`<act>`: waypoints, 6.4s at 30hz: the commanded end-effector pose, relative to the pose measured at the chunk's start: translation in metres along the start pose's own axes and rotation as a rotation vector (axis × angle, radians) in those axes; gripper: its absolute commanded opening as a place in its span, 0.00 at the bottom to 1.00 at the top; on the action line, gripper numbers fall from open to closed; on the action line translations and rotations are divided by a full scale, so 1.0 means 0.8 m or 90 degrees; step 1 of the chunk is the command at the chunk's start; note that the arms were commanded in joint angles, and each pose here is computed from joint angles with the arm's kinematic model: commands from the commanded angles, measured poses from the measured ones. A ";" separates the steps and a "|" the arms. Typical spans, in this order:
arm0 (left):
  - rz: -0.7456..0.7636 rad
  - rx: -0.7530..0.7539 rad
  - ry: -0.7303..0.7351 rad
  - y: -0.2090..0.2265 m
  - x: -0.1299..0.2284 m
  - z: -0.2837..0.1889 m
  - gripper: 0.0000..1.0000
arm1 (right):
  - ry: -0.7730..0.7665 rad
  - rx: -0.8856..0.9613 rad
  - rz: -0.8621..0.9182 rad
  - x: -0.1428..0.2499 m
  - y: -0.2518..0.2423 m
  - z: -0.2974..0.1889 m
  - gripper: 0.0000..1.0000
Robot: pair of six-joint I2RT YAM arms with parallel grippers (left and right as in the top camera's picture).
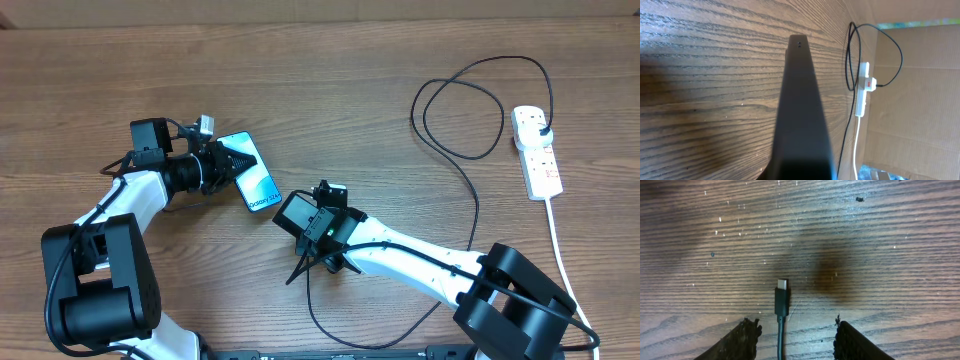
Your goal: Plug charger to phone and switch on socket
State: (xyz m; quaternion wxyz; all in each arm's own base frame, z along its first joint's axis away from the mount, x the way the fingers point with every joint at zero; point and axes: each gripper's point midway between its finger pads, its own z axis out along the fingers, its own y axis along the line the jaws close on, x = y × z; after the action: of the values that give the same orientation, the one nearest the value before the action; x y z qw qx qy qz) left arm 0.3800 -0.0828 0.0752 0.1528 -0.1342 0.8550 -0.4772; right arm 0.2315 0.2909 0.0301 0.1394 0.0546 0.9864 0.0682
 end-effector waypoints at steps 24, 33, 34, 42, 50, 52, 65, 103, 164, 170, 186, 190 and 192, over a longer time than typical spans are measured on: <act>0.012 0.023 0.008 -0.004 0.003 0.000 0.04 | -0.008 -0.022 -0.004 -0.003 0.013 0.001 0.90; 0.012 0.023 0.008 -0.004 0.003 0.000 0.04 | -0.008 -0.022 -0.004 -0.003 0.013 0.001 0.89; 0.012 0.023 0.008 -0.004 0.003 0.000 0.04 | -0.008 -0.022 -0.004 -0.003 0.013 0.001 0.89; 0.015 0.024 0.006 -0.005 0.002 0.000 0.04 | -0.008 -0.022 -0.004 -0.003 0.013 0.001 0.82; 0.020 0.025 0.004 -0.006 0.001 0.000 0.04 | -0.008 -0.022 -0.003 -0.003 0.013 0.001 0.81; 0.020 0.025 0.004 -0.006 0.001 0.000 0.04 | -0.008 -0.022 -0.003 -0.003 0.013 0.001 0.80; 0.021 0.026 0.003 -0.006 0.000 0.000 0.04 | -0.006 -0.022 0.001 -0.002 0.012 0.001 0.78; 0.021 0.026 0.003 -0.006 0.000 0.000 0.05 | 0.032 0.010 0.020 0.031 0.008 0.025 0.48; 0.118 0.093 0.014 -0.029 0.004 -0.002 0.04 | 0.108 0.104 0.032 0.055 -0.038 0.036 0.04; 0.117 0.093 0.014 -0.029 0.004 -0.002 0.04 | 0.149 0.025 -0.028 0.064 -0.008 0.038 0.04; 0.105 0.082 0.021 -0.024 0.008 -0.002 0.04 | 0.201 -0.041 -0.098 0.062 0.001 0.036 0.04; 0.105 0.082 0.021 -0.024 0.008 -0.002 0.04 | 0.208 -0.048 -0.092 0.061 0.001 0.035 0.10; 0.105 0.082 0.021 -0.024 0.008 -0.002 0.04 | 0.210 -0.048 -0.091 0.061 0.002 0.035 0.13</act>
State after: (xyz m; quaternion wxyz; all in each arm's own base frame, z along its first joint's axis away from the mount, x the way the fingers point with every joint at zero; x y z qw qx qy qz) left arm 0.3780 -0.0919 0.0893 0.1848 -0.0576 0.8407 -0.5057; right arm 0.1969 0.3069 -0.0005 -0.0049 -0.0259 0.9933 0.1127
